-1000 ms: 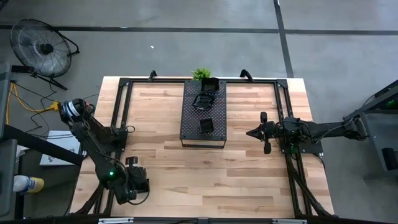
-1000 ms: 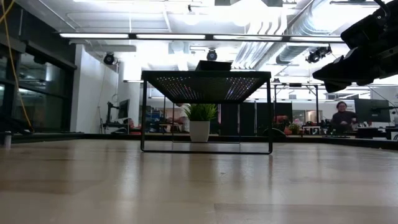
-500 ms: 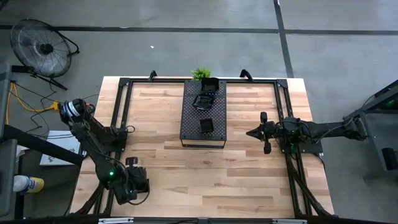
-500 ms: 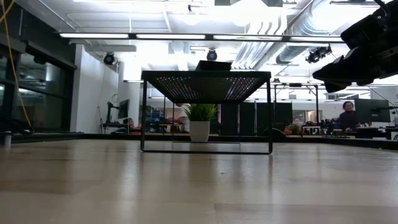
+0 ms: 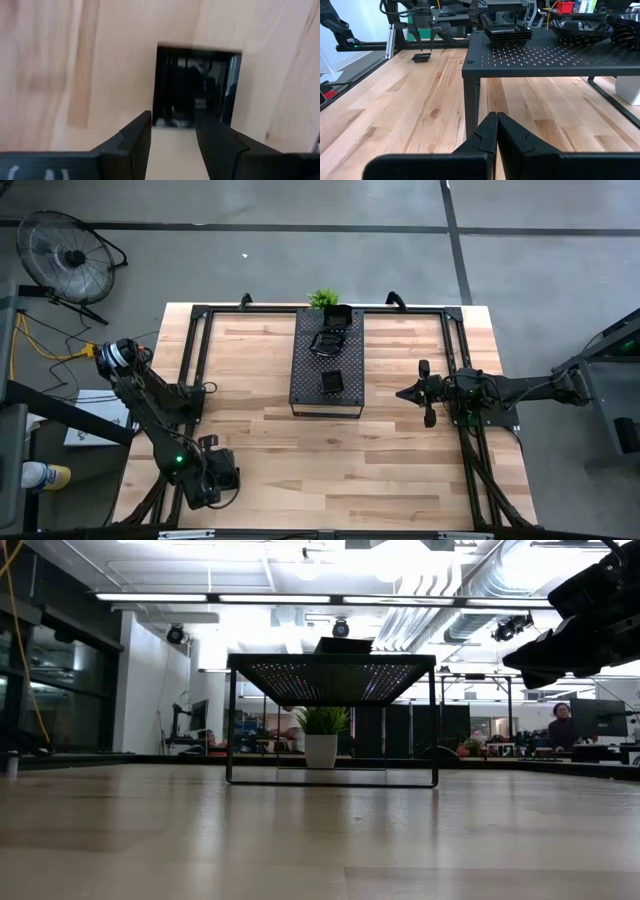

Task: Pick & Place Mini shaped plates
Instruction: Stack the square plate on top of the square plate on the shelf

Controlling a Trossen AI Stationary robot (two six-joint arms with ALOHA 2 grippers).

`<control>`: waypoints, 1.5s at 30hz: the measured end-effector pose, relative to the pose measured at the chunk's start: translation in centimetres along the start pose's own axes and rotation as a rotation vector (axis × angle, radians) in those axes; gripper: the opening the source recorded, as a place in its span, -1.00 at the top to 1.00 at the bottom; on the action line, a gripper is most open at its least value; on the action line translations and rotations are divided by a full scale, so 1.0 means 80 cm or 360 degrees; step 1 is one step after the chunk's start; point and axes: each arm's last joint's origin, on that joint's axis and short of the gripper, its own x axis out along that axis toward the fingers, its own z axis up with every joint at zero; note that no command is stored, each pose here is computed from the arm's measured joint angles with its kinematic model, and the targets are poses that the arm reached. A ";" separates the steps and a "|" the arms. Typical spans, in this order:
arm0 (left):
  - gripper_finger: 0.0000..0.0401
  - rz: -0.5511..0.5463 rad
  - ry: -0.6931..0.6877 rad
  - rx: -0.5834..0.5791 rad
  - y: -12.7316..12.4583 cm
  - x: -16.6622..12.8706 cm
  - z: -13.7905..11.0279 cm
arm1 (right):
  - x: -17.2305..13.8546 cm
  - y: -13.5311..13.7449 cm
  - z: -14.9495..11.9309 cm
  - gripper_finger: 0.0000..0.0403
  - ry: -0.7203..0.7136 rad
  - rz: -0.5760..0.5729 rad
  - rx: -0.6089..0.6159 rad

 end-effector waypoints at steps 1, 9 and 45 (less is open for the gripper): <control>0.25 -0.0008 0.0042 -0.0038 0.000 0.000 -0.001 | 0.000 0.000 0.000 0.98 0.0000 -0.0001 0.0001; 0.25 0.0060 0.0085 -0.0480 0.005 0.000 -0.003 | 0.000 0.000 0.000 0.98 0.0000 0.0000 0.0000; 0.25 0.0229 0.0061 0.0032 0.015 -0.003 -0.012 | 0.000 0.000 0.000 0.98 0.0000 0.0000 0.0000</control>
